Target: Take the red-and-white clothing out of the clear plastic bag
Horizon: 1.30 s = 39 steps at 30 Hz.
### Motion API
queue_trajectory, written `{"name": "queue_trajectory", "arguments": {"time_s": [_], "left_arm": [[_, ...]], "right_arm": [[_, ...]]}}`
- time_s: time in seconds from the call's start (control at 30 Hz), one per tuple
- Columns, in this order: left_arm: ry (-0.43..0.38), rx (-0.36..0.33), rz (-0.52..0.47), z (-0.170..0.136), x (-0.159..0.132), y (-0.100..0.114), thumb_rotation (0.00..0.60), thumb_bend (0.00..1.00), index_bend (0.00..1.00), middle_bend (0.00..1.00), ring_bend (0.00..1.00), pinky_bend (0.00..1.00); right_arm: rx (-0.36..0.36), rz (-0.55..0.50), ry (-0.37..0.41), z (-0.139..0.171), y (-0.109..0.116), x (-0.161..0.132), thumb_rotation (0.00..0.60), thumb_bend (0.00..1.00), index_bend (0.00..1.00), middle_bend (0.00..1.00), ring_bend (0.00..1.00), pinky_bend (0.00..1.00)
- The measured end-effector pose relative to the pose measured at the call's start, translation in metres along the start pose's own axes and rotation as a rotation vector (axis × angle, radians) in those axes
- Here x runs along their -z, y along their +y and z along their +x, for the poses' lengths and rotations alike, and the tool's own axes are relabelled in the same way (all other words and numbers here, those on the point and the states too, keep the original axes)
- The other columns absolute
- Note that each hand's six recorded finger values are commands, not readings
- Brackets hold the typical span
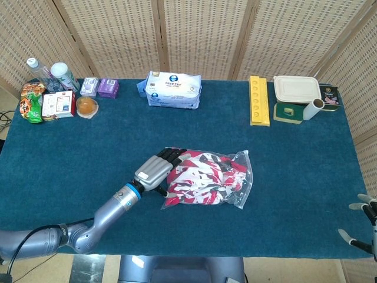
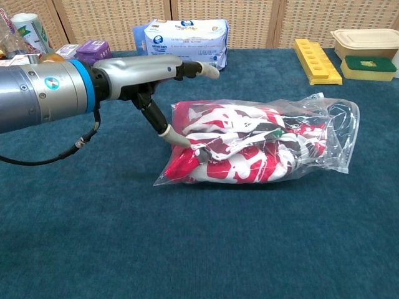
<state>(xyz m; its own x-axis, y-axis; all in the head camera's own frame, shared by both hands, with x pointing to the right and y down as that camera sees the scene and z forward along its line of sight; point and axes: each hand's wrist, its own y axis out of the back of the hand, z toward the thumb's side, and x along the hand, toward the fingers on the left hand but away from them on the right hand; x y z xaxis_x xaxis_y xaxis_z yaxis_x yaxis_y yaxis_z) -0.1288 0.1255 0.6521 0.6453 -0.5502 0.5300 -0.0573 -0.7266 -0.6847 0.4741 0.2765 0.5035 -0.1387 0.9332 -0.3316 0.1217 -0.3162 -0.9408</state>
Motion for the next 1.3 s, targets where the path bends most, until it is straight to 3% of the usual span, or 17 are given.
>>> {"name": "queue_trajectory", "arguments": {"time_s": [0.17,0.47,0.67,0.8,0.9,1.07,1.3], "left_arm": [[-0.025,0.022,0.035,0.002,-0.014,-0.016,0.600,0.00,0.00,0.00,0.00,0.05],[0.043,-0.084,0.221,0.023,0.002,-0.024,0.600,0.00,0.00,0.00,0.00,0.05],[0.091,-0.112,0.320,0.047,0.024,-0.010,0.600,0.00,0.00,0.00,0.00,0.05],[0.130,-0.139,0.364,0.068,0.038,0.011,0.600,0.00,0.00,0.00,0.00,0.05],[0.142,-0.170,0.354,0.080,0.040,0.031,0.600,0.00,0.00,0.00,0.00,0.05],[0.106,-0.176,0.276,0.073,0.037,0.049,0.600,0.00,0.00,0.00,0.00,0.05],[-0.014,-0.101,0.196,0.036,0.024,0.073,0.600,0.00,0.00,0.00,0.00,0.05]], "right_arm": [[0.000,-0.005,-0.015,0.002,0.001,0.008,0.542,0.08,0.37,0.24,0.26,0.24],[-0.015,-0.010,-0.025,0.001,-0.004,0.012,0.542,0.08,0.37,0.24,0.26,0.24],[-0.023,-0.008,-0.027,-0.001,-0.006,0.005,0.542,0.08,0.37,0.24,0.26,0.24],[-0.023,-0.007,-0.025,-0.002,-0.006,0.000,0.542,0.08,0.37,0.24,0.26,0.24],[-0.017,-0.005,-0.026,-0.002,-0.004,-0.002,0.542,0.08,0.37,0.24,0.26,0.24],[-0.011,-0.002,-0.025,-0.001,-0.001,-0.002,0.546,0.08,0.37,0.24,0.26,0.24],[-0.005,-0.008,-0.013,-0.002,0.001,-0.003,0.544,0.08,0.37,0.24,0.26,0.24]]}}
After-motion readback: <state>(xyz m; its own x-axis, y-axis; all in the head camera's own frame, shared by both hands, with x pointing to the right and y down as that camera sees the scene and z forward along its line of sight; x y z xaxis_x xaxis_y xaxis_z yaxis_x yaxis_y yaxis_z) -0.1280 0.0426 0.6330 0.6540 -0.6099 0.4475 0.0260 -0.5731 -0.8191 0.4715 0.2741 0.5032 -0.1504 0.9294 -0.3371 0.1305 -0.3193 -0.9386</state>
